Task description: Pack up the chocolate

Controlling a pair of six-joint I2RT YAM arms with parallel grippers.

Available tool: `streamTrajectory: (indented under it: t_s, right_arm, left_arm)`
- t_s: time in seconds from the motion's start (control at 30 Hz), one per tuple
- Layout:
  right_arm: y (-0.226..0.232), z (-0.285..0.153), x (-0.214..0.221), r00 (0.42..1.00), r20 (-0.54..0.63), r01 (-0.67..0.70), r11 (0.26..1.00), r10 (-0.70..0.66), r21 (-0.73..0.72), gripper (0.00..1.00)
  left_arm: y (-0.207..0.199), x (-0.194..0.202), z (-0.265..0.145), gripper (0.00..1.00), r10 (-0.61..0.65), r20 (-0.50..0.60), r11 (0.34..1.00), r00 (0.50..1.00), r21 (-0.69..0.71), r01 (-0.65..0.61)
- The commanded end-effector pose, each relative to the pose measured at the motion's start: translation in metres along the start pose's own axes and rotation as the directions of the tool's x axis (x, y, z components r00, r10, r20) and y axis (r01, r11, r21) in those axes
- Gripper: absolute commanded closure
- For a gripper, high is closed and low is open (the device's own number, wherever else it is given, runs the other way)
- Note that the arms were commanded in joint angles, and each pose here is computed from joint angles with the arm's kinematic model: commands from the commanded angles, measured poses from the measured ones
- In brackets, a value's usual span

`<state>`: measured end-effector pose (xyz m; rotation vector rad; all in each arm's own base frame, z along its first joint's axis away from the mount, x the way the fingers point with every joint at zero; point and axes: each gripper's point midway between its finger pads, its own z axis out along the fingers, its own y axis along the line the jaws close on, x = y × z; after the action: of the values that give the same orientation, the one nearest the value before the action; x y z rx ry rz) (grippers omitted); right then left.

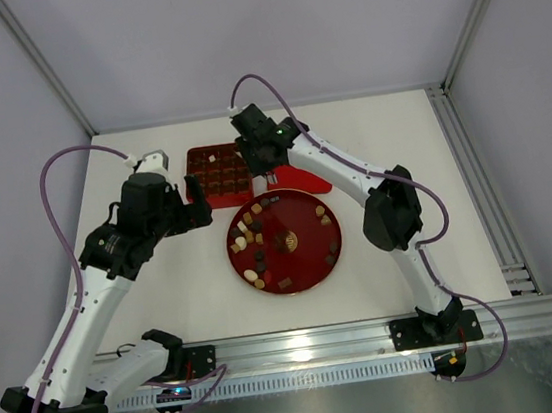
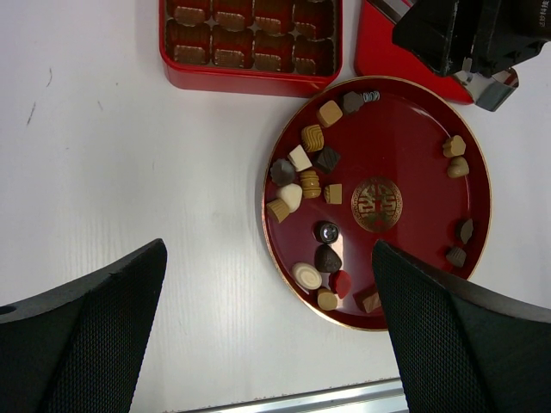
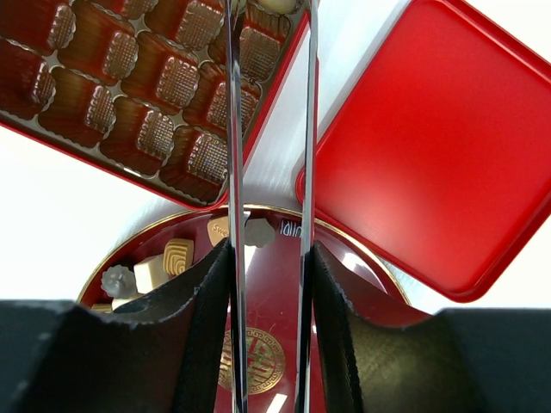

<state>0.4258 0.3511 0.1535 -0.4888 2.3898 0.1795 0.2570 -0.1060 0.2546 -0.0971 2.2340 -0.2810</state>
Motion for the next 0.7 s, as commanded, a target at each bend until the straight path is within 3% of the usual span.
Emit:
streamTrajectory:
  t_s: [0.0, 0.23, 0.5, 0.67]
  right_arm:
    - [0.0, -0.015, -0.032, 0.995, 0.097, -0.011, 1.0, 0.012, -0.007, 0.57]
    - [0.002, -0.023, -0.041, 0.992, 0.121, -0.016, 1.0, 0.018, -0.017, 0.56]
    - [-0.004, -0.073, -0.07, 0.978, 0.206, -0.039, 0.999, 0.044, -0.027, 0.56]
    - [-0.012, -0.11, -0.047, 0.98, 0.187, -0.061, 0.997, 0.067, -0.035, 0.57]
  left_arm:
    - [-0.003, -0.013, -0.008, 0.0, 0.005, 0.036, 1.0, 0.999, 0.014, -0.006]
    - [-0.003, -0.014, -0.007, 0.0, 0.006, 0.038, 1.0, 0.999, 0.013, -0.007]
    - [-0.003, -0.017, -0.009, 0.0, 0.002, 0.047, 1.0, 0.999, 0.009, -0.003]
    - [-0.003, -0.019, -0.01, 0.0, -0.003, 0.052, 1.0, 0.999, 0.005, 0.003]
